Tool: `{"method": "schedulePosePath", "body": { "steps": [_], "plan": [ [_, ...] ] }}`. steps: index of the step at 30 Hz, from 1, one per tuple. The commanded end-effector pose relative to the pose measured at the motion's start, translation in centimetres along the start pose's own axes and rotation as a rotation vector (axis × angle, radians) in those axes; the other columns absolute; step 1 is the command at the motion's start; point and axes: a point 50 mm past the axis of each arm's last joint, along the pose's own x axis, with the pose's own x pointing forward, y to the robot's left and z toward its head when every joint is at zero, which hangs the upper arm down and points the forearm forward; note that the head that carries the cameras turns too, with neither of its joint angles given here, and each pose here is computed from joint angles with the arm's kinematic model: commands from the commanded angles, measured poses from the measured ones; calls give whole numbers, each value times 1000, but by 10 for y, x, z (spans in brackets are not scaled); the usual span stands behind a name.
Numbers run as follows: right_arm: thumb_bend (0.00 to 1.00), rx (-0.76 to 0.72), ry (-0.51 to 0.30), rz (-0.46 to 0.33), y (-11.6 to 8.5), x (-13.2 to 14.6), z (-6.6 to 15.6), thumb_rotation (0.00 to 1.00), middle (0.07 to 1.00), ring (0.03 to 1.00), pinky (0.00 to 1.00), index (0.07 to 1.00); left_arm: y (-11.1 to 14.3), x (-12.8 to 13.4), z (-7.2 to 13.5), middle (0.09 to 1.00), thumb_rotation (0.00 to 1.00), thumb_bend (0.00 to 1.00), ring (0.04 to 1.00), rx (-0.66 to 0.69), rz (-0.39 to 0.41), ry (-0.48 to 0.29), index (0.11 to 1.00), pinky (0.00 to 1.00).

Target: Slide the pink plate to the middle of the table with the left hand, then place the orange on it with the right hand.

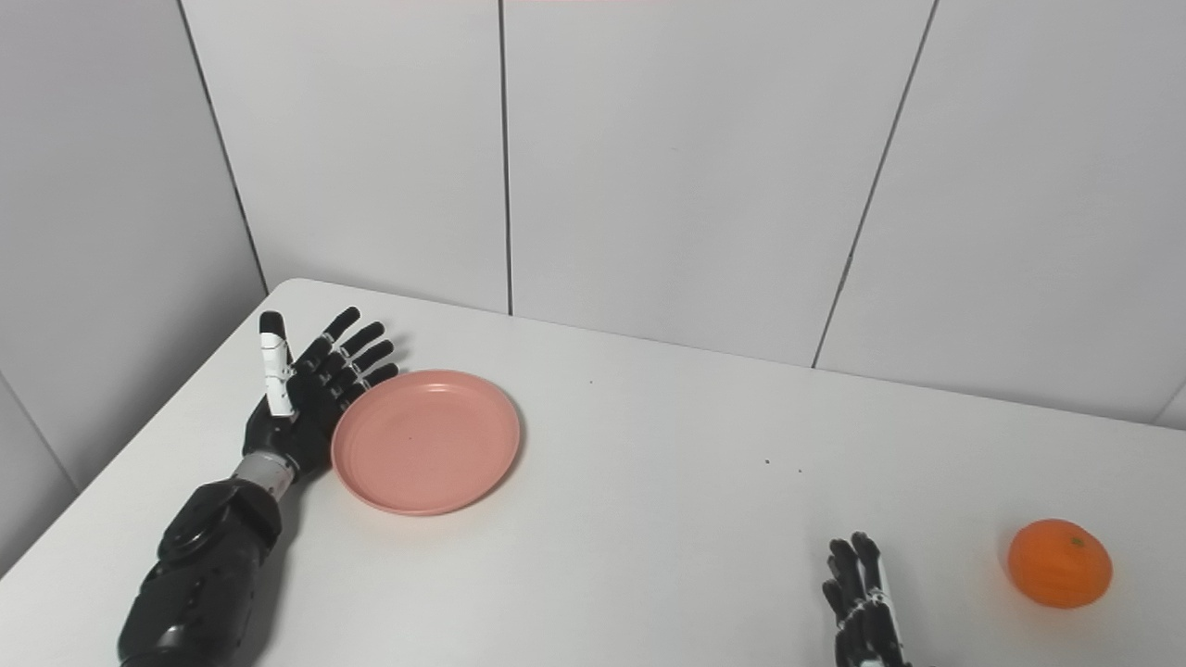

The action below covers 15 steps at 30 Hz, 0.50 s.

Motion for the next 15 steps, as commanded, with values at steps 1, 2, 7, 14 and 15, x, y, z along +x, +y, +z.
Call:
{"method": "schedulePosePath", "body": {
  "steps": [1,2,7,14,15],
  "plan": [
    [891,2,122,8,-2,-28,-20,1000,966,992,1000,994,-11,-2,-15,840,1000,1000,848,-14,-9,56,863,793],
    [894,1,121,8,-2,-28,-20,1000,968,992,1000,995,-12,-2,-16,844,1000,1000,851,-15,-9,57,868,797],
    [904,-5,123,11,-1,-28,-19,1000,964,994,1000,997,-21,-1,-21,854,1000,1000,859,-17,-9,62,860,788],
    [897,-6,115,19,-1,-28,-19,1000,958,995,1000,993,-30,0,-26,843,1000,999,860,-28,8,73,867,799],
    [895,-7,114,20,-1,-29,-19,1000,957,995,1000,992,-32,0,-27,843,1000,1000,859,-32,10,74,867,802]
  ]
}}
